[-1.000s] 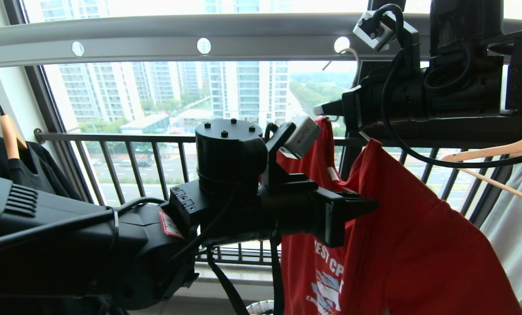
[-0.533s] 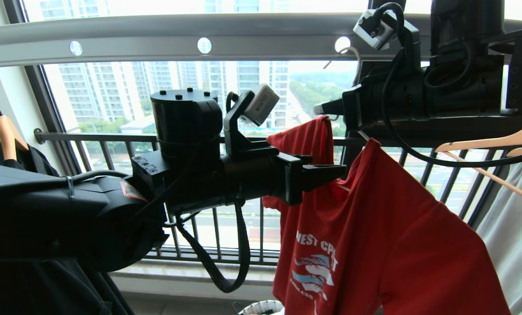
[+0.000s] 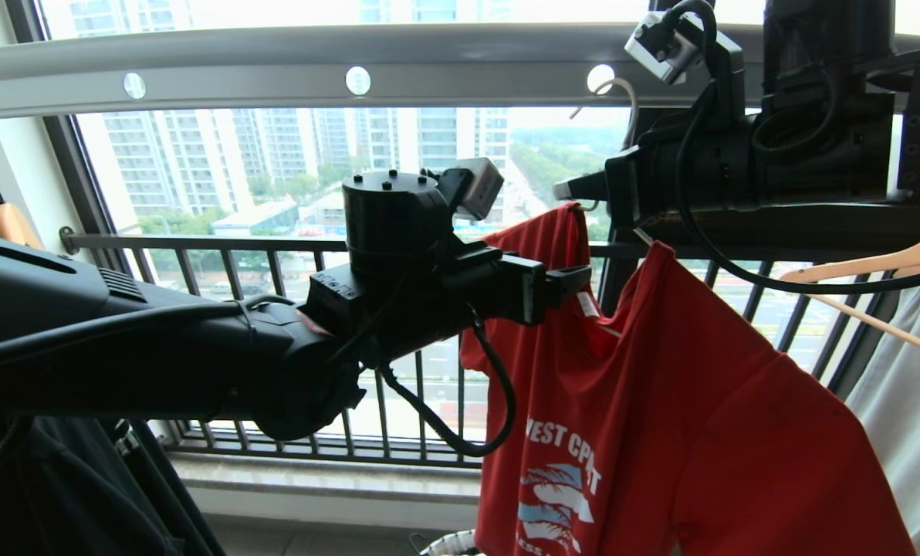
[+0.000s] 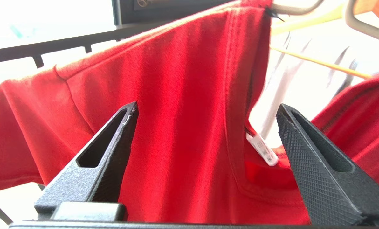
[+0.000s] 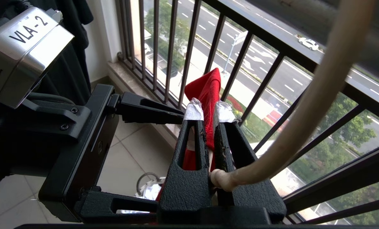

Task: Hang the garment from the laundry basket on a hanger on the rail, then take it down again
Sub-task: Take the clothes off the clothes rack

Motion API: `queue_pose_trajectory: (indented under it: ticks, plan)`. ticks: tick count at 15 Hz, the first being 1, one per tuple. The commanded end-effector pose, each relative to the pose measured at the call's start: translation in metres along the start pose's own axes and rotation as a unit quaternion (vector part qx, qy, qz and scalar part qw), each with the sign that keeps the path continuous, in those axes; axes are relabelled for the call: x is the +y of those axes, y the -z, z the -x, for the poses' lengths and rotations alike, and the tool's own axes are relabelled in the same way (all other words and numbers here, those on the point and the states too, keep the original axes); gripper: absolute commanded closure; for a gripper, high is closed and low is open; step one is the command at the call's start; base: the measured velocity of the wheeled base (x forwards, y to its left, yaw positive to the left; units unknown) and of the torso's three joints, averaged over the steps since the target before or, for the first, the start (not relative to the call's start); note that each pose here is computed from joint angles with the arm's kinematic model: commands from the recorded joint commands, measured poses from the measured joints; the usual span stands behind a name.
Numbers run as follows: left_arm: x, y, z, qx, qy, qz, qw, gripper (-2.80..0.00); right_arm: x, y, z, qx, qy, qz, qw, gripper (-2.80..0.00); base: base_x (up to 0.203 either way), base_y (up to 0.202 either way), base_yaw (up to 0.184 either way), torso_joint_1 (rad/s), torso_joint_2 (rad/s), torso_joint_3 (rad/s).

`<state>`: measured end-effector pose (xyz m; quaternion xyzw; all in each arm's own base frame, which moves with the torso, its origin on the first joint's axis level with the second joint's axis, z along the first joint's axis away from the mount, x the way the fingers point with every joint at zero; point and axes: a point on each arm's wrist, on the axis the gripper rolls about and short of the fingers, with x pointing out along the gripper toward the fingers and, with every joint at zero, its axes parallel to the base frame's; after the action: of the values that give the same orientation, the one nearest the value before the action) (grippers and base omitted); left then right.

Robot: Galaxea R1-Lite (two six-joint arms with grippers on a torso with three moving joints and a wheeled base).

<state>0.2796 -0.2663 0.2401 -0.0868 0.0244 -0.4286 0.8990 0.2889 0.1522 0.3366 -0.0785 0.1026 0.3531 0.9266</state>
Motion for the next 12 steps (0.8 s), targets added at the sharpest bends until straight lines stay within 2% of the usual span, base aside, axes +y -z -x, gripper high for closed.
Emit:
queue_pose_trajectory:
  ticks: [1,4,12]
  plan:
    - [0.004,0.016,-0.014,0.009,-0.005,0.002,0.9999,0.00,0.001,-0.001,0.003,-0.002,-0.001,0.001,1.000,0.00,0.000,0.000,0.000,0.000,0.00,0.000]
    - [0.003,0.011,-0.016,-0.018,-0.017,-0.001,0.9997,0.00,0.001,-0.002,0.004,-0.004,0.000,0.002,1.000,0.00,0.000,0.000,0.000,0.000,0.00,0.000]
    - [-0.005,0.001,-0.001,-0.027,-0.006,0.002,0.9996,0.00,0.000,-0.002,0.003,-0.003,0.002,0.001,1.000,0.00,0.000,0.000,0.000,0.000,0.00,0.000]
